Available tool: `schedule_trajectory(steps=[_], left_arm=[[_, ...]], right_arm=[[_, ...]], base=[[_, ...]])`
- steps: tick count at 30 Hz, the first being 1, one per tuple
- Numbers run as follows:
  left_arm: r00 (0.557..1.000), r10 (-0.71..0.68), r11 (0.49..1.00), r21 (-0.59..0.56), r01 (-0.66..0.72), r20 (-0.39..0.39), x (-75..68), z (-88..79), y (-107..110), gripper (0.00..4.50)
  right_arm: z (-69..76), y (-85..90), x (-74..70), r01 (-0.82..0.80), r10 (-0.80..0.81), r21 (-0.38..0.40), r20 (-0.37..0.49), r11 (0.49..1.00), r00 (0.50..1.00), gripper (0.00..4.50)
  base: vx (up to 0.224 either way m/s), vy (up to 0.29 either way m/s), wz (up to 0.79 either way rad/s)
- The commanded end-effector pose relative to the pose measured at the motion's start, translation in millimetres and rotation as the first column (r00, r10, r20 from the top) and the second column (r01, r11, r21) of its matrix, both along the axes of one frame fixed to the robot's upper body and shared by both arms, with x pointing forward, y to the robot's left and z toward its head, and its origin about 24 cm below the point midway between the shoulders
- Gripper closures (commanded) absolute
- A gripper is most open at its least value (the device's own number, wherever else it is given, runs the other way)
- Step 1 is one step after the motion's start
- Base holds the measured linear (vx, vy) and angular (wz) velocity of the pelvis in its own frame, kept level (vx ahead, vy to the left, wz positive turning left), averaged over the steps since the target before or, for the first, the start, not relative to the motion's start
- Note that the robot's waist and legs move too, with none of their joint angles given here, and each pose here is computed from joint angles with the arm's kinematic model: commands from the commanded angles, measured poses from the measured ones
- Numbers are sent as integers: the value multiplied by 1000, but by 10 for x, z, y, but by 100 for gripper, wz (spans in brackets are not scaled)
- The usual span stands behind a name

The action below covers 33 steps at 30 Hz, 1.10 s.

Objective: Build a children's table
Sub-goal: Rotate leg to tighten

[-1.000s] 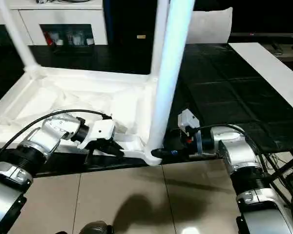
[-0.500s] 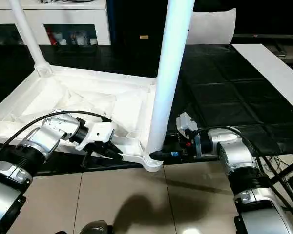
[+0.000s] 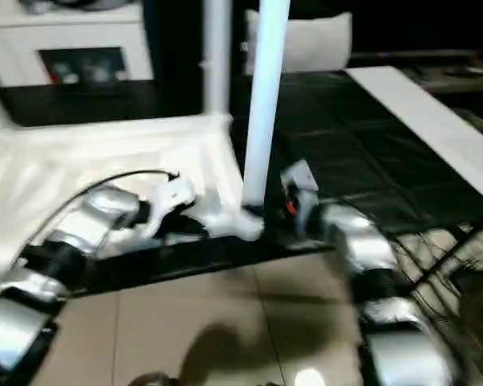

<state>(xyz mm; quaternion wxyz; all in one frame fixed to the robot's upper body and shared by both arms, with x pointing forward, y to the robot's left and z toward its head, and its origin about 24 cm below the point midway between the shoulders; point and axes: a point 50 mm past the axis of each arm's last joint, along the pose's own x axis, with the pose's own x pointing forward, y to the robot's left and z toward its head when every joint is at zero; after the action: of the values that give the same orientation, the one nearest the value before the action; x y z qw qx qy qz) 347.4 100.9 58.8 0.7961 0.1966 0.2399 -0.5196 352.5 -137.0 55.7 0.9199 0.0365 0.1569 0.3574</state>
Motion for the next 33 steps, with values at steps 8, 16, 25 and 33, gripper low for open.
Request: schedule_trajectory(steps=[8, 16, 25, 33], left_arm=[[998, -36, 999, -11, 37, 51, -9, 105, -331, 450], [996, -38, 998, 56, 33, 82, 20, 101, -100, 450], [979, -182, 980, 97, 173, 96, -21, 118, 53, 450], [903, -429, 896, 138, 423, 17, -164, 95, 225, 450]], right_arm=[[-22, 248, -20, -22, 22, -6, 17, 1000, 1000, 153], [34, -38, -120, -82, 81, 3, 81, 997, 993, 87], [143, -475, -198, -157, 170, -100, 131, 982, 977, 7], [198, -552, -368, -412, 435, -185, 101, 892, 895, 2]], base=[[0, 0, 0], [0, 0, 0], [0, 0, 0], [0, 0, 0]])
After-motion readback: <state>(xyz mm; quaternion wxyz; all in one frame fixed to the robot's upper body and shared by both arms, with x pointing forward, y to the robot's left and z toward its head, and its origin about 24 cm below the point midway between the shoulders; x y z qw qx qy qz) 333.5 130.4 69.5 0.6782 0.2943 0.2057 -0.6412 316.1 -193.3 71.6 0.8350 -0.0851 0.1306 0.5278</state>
